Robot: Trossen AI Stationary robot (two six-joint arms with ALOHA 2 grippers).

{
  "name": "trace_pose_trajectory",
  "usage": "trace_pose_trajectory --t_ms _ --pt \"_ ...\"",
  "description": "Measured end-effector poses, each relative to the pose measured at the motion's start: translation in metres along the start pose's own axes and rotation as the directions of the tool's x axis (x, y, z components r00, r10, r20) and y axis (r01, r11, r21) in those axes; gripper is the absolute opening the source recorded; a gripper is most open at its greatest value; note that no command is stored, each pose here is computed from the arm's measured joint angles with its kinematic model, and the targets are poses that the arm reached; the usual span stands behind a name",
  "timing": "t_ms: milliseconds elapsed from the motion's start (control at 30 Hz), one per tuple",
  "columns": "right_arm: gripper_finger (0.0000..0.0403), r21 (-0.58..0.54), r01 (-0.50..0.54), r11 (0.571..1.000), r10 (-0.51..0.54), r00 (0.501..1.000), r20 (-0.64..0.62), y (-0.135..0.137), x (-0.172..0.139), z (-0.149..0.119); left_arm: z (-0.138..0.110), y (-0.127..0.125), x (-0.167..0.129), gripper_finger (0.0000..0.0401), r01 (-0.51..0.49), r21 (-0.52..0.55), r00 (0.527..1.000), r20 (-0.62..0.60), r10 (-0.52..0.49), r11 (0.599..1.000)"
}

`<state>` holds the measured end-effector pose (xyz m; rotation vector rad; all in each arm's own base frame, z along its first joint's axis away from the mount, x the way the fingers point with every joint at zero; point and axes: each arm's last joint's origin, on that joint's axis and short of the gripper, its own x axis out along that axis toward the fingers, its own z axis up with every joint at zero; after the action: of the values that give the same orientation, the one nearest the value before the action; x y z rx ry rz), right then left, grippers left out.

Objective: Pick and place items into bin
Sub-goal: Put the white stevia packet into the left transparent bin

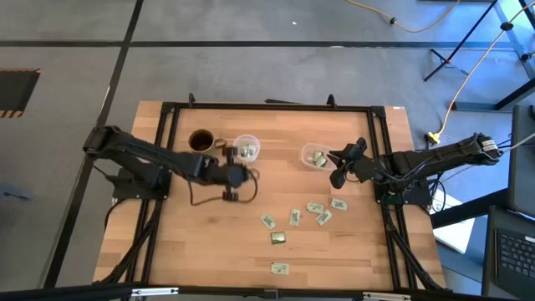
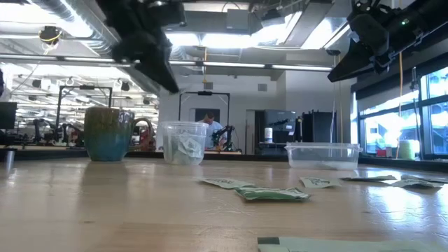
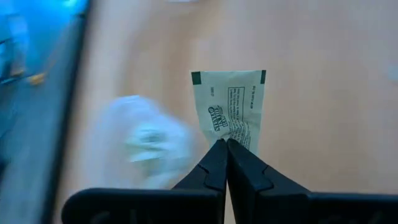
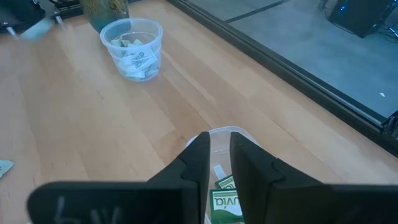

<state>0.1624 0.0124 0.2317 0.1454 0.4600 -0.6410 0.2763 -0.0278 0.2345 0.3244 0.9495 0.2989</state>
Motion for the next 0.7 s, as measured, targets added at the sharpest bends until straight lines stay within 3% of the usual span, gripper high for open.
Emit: trace_pose_trajectory --t_ms 133,367,700 --pt "0.0067 -0.001 0.000 1.000 0.000 1.000 0.000 0.000 0.000 0.000 -0.001 0.028 0.008 0.0003 -0.107 -0.036 0.994 -0.025 0.106 0.994" --pt "0.0067 -0.004 0.000 1.000 0.000 1.000 0.000 0.000 0.000 0.000 -0.009 0.057 0.041 0.0003 -0.141 -0.051 0.983 -0.125 0.134 0.989" --pt "0.0067 -0.004 0.000 1.000 0.000 1.000 0.000 0.000 0.000 0.000 -0.022 0.065 0.079 0.0003 -0.108 -0.041 0.966 -0.239 0.095 0.993"
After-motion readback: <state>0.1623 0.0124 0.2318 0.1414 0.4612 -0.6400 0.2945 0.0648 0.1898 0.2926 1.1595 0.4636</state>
